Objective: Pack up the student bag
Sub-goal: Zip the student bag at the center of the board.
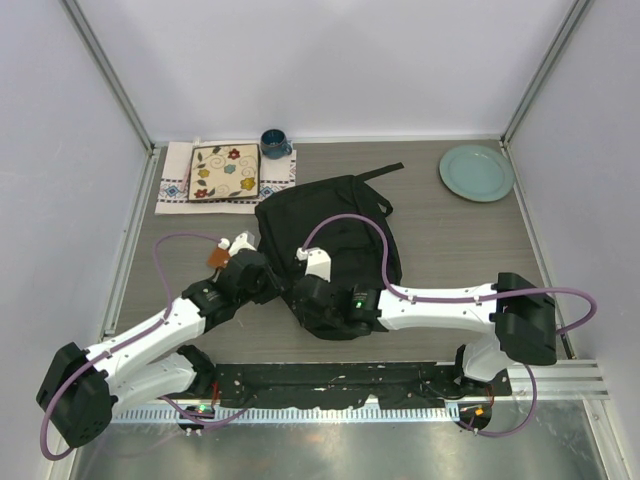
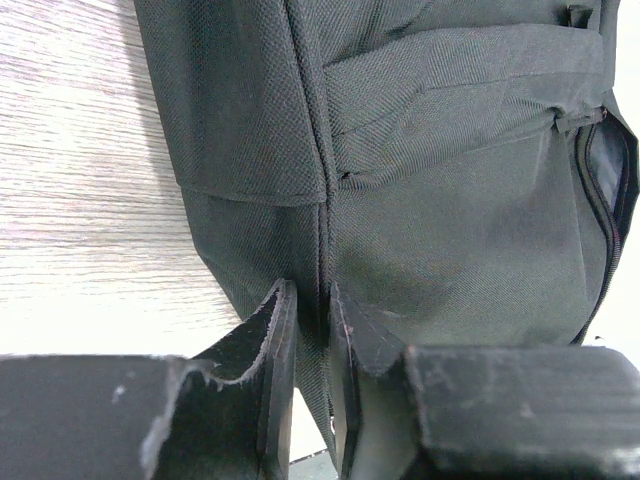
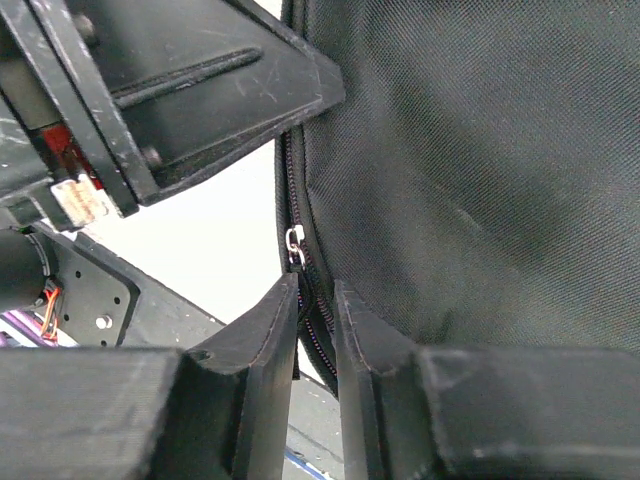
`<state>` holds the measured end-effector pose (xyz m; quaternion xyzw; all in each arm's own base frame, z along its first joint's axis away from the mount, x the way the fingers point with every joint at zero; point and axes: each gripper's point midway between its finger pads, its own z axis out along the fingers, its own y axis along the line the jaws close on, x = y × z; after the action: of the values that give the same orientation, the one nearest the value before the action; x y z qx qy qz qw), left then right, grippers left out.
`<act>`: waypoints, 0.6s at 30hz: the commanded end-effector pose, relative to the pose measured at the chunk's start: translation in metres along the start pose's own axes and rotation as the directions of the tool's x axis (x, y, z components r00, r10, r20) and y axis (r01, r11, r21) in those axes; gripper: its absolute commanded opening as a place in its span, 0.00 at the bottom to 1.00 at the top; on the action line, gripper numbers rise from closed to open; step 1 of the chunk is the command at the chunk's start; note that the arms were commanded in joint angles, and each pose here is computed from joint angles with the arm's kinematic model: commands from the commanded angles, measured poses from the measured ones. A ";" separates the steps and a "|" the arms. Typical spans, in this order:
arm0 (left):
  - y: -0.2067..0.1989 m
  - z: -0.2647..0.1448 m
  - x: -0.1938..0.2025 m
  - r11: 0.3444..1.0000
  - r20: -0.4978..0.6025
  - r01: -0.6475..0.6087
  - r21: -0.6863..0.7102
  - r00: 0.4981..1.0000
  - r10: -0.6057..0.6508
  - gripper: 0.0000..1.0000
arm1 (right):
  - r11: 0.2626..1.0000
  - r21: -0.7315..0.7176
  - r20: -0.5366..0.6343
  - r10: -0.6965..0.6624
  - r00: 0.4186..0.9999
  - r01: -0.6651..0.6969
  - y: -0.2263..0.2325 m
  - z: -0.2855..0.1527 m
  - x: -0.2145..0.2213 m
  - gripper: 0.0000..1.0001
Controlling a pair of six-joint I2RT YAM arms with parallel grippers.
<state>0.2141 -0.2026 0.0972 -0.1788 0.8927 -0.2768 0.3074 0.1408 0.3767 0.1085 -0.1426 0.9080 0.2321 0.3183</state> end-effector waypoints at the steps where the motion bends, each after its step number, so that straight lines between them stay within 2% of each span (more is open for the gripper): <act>1: -0.018 -0.004 -0.007 0.997 0.017 0.010 0.076 1.000 -0.012 0.21 | 1.000 -0.001 0.040 0.002 0.999 -0.002 0.009 -0.001 -0.014 0.27; 11: -0.023 -0.003 -0.006 0.995 0.010 0.015 0.097 1.000 -0.016 0.20 | 1.000 -0.012 0.024 -0.012 1.000 0.012 0.012 0.004 -0.009 0.32; 14: -0.024 -0.004 -0.006 0.994 0.007 0.017 0.104 1.000 -0.017 0.19 | 1.000 -0.006 0.017 -0.020 1.000 0.020 0.013 0.008 -0.008 0.26; 15: -0.024 -0.004 -0.005 0.994 0.006 0.018 0.105 1.000 -0.019 0.19 | 1.000 -0.001 0.020 -0.022 1.000 0.022 0.013 0.008 -0.010 0.18; 18: -0.023 -0.004 -0.005 0.994 0.006 0.020 0.106 1.000 -0.021 0.18 | 1.000 0.005 0.025 -0.029 0.999 0.029 0.014 0.007 -0.013 0.06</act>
<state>0.2144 -0.2051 0.0982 -0.1771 0.8909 -0.2843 0.3069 0.1418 0.3812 0.0973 -0.1528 0.9125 0.2167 0.3116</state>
